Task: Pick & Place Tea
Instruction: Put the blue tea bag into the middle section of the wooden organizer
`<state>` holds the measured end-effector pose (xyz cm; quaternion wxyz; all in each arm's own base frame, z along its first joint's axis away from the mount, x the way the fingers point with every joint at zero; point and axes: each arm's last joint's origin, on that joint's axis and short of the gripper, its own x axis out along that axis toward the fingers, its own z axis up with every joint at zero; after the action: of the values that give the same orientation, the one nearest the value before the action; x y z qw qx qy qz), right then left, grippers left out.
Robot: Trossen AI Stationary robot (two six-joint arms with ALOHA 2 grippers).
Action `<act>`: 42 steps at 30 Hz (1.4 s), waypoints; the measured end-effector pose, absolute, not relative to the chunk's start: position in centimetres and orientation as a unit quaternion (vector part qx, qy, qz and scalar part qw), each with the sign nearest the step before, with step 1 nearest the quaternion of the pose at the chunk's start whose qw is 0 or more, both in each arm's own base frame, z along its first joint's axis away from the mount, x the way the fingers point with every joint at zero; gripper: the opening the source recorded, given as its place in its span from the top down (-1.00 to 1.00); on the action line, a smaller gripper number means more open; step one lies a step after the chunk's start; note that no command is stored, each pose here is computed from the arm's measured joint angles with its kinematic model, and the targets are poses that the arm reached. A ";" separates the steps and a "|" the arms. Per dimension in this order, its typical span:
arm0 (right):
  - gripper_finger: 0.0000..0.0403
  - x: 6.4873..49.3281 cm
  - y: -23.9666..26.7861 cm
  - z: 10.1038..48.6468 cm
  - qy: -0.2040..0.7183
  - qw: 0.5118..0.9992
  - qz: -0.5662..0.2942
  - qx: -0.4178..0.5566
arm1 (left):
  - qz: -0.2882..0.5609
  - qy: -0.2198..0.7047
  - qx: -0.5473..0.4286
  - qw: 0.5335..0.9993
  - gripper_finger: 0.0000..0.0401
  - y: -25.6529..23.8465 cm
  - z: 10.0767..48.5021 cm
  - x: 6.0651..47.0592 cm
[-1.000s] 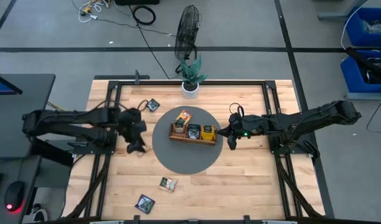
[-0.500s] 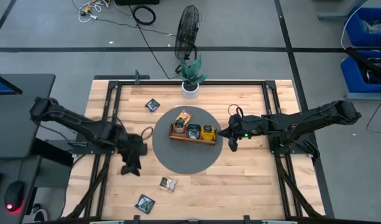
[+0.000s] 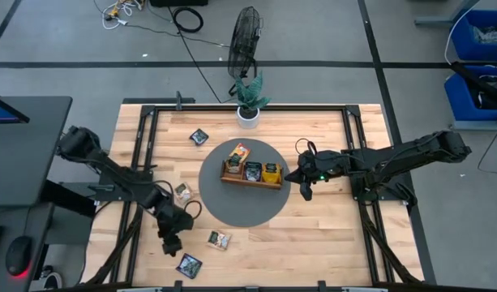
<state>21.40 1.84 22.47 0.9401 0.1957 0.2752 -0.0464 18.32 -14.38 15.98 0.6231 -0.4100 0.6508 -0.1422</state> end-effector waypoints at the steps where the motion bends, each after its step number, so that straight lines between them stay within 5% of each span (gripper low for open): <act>1: 0.99 21.4 1.8 22.5 0.276 0.940 -0.045 0.194 | -0.140 0.649 -0.420 0.619 -0.04 -14.7 15.9 18.5; 34: 0.99 21.3 2.1 22.4 0.289 0.943 0.006 0.163 | 0.016 0.677 -0.554 0.484 -0.04 -17.9 10.7 20.1; 42: 0.99 21.3 2.1 22.4 0.289 0.944 0.007 0.161 | 0.033 0.678 -0.564 0.470 0.22 -17.9 10.5 20.1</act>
<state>21.34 2.08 22.40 0.9437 0.1609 0.2891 0.0069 20.06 -17.93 10.52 0.4701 -0.5637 0.6783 0.0329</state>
